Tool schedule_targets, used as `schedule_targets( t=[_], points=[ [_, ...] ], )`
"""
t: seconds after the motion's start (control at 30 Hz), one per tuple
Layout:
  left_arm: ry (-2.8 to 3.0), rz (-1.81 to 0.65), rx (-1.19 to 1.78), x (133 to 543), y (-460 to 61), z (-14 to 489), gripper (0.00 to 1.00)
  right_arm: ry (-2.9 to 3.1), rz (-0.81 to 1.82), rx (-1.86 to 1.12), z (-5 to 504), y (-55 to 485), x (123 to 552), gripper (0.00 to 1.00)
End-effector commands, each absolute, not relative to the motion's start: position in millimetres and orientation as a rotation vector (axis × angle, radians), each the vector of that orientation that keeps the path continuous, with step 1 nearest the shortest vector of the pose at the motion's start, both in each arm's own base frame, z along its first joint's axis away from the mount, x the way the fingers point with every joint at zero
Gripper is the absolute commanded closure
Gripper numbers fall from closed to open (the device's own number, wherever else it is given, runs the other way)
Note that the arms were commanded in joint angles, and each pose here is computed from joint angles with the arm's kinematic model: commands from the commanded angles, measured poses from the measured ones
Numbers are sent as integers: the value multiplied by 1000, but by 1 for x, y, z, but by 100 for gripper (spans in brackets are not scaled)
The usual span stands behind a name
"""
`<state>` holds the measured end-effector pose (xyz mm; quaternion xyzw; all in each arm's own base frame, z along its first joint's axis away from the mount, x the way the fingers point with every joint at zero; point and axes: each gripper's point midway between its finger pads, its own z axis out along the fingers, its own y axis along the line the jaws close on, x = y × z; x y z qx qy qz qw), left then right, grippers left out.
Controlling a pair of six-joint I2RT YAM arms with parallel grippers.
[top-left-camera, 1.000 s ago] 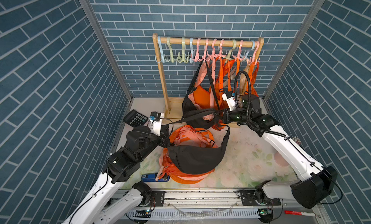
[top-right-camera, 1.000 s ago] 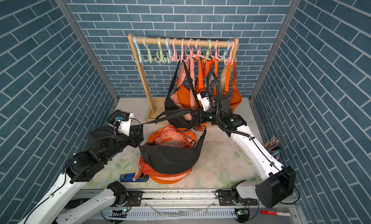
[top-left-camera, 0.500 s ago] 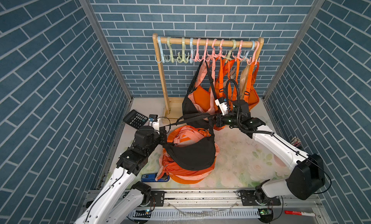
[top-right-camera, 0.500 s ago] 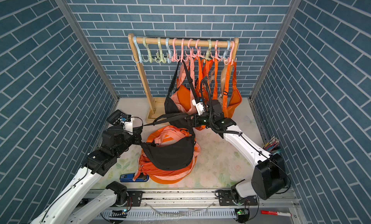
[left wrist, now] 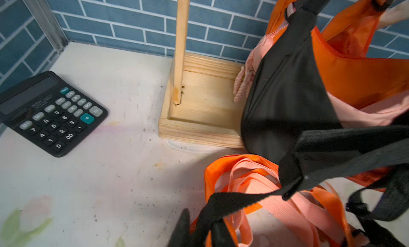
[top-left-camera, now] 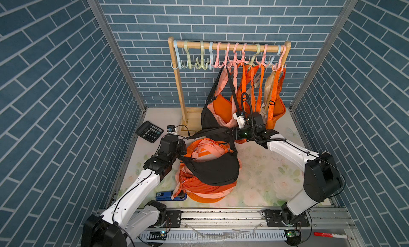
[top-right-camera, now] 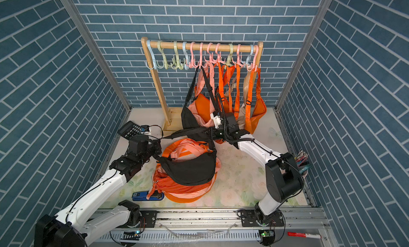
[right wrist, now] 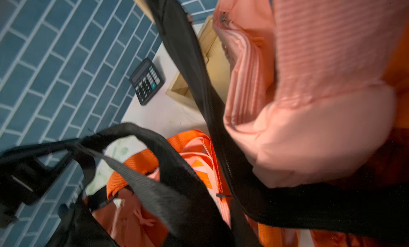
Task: Take the bag off the hook
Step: Place the bag inside the bag.
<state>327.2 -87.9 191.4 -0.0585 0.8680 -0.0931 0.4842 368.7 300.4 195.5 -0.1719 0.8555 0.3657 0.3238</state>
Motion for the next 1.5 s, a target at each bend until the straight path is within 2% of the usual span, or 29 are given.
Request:
schedule_targets(
  t=[0.0,0.1,0.17,0.5,0.77,0.9,1.07,1.13,1.17,1.27,1.47],
  points=[
    [2099,-186,-183,334,-80,189,66,2180,914,-430,215,300,383,49],
    [2099,-182,-170,336,-81,195,53,2167,901,-427,217,299,382,37],
    [2099,-181,-176,335,-81,197,47,2161,894,-423,219,297,381,33],
    [2052,-213,-199,327,-78,212,36,2171,827,-494,239,284,358,33],
    [1969,-236,-201,310,-70,251,33,2201,681,-556,251,267,340,32],
    [1932,-263,-163,299,-71,279,32,2156,668,-540,275,258,333,35],
    [1898,-277,-84,284,-72,316,25,2102,611,-530,311,243,325,48],
    [1883,-284,-56,280,-74,330,21,2083,586,-532,325,239,326,51],
    [1876,-288,-42,278,-74,337,21,2075,575,-534,332,238,327,51],
    [1870,-303,9,273,-79,350,10,2054,557,-542,349,239,332,51],
    [1874,-301,96,265,-84,362,4,2037,528,-552,371,251,357,51]
  ],
)
